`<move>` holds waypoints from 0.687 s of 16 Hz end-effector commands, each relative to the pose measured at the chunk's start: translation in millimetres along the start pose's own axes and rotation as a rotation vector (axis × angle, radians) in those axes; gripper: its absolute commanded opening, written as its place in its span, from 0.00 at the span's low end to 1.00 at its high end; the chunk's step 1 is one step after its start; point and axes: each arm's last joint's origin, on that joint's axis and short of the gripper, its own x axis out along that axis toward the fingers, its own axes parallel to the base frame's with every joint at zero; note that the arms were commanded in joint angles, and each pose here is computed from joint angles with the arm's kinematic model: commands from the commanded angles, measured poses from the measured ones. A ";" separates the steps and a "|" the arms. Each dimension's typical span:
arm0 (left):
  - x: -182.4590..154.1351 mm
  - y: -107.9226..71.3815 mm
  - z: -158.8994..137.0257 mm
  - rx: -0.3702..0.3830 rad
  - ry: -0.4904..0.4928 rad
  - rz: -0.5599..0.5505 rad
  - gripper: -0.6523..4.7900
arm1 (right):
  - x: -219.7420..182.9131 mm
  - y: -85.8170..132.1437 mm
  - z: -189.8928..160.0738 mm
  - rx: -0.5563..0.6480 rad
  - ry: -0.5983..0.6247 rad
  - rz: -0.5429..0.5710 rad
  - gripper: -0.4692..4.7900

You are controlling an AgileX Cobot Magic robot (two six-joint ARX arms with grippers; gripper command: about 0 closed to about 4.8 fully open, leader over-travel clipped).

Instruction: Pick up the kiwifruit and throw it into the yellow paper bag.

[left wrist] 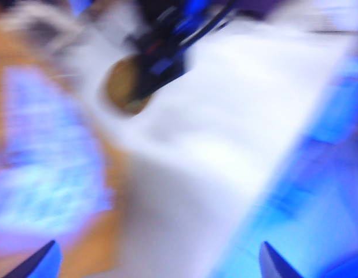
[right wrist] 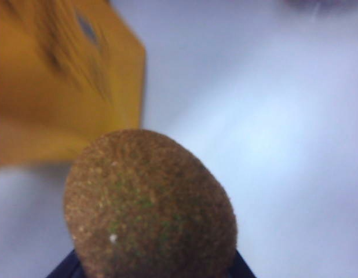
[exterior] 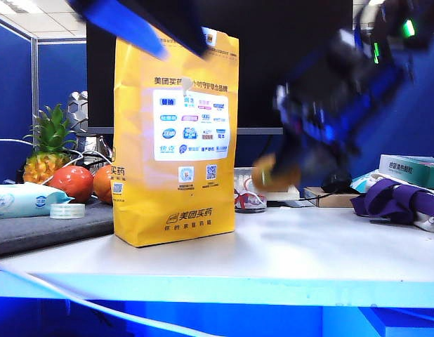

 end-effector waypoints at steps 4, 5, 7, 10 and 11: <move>-96.8 29.6 28.9 -0.083 -0.322 0.221 1.00 | -85.5 24.1 69.9 -0.101 -0.189 -0.057 0.41; -107.2 31.1 27.6 -0.079 -0.350 0.231 1.00 | -100.2 31.0 76.9 -0.128 -0.236 -0.063 0.41; -128.4 33.1 19.8 -0.060 -0.371 0.250 1.00 | -128.8 47.5 90.7 -0.195 -0.335 0.016 0.41; -133.7 32.8 8.7 -0.028 -0.281 0.287 1.00 | -167.0 76.8 106.0 -0.256 -0.443 0.169 0.45; -131.3 31.7 6.4 -0.020 -0.253 0.278 1.00 | -170.4 85.4 106.6 -0.276 -0.452 0.213 0.45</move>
